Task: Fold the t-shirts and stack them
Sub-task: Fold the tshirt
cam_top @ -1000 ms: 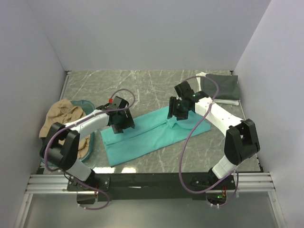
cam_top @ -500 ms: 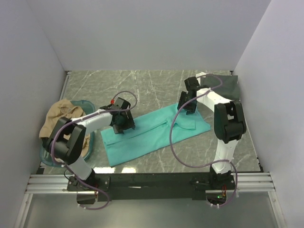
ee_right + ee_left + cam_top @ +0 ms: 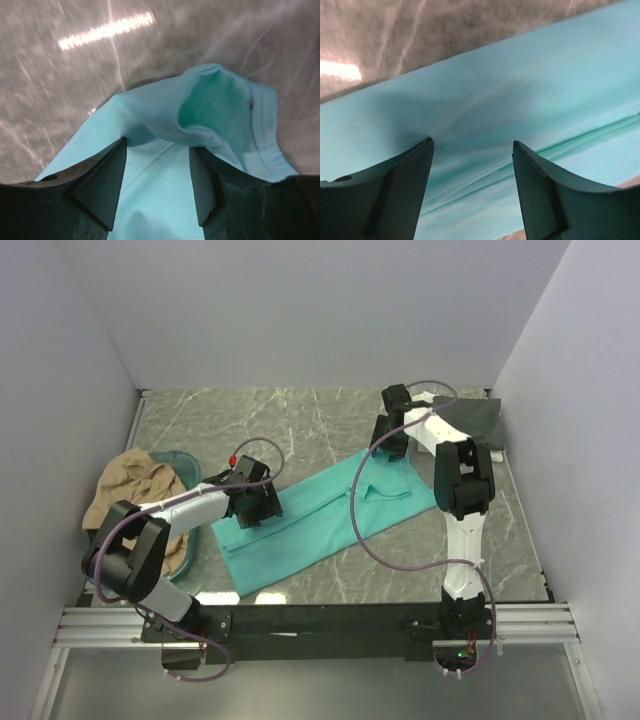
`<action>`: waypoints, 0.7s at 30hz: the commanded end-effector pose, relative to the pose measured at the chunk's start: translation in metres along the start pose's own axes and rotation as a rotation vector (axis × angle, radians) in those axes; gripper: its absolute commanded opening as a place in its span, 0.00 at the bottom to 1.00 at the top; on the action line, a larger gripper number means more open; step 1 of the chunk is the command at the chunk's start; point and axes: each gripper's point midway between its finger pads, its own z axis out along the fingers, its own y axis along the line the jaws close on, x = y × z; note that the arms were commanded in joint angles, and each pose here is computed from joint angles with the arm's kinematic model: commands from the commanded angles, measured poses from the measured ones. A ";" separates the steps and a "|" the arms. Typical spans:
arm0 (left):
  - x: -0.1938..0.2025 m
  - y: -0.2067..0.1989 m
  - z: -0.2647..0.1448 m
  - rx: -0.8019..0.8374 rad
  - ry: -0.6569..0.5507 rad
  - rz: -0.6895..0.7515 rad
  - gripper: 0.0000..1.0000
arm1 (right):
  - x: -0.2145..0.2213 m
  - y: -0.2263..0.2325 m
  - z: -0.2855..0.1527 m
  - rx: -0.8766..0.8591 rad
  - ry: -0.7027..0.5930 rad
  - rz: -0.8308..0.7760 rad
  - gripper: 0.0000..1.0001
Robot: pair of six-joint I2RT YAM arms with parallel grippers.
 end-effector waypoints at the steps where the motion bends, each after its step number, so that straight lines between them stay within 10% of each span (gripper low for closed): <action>1: 0.040 0.023 -0.004 -0.064 0.124 0.000 0.72 | -0.018 -0.003 0.011 0.041 -0.015 -0.008 0.60; 10: 0.075 0.008 -0.015 0.028 0.244 0.031 0.70 | -0.062 0.025 0.006 -0.011 -0.070 0.005 0.60; 21: 0.039 -0.026 -0.055 0.100 0.107 0.073 0.72 | -0.081 0.070 -0.032 -0.161 -0.132 -0.049 0.61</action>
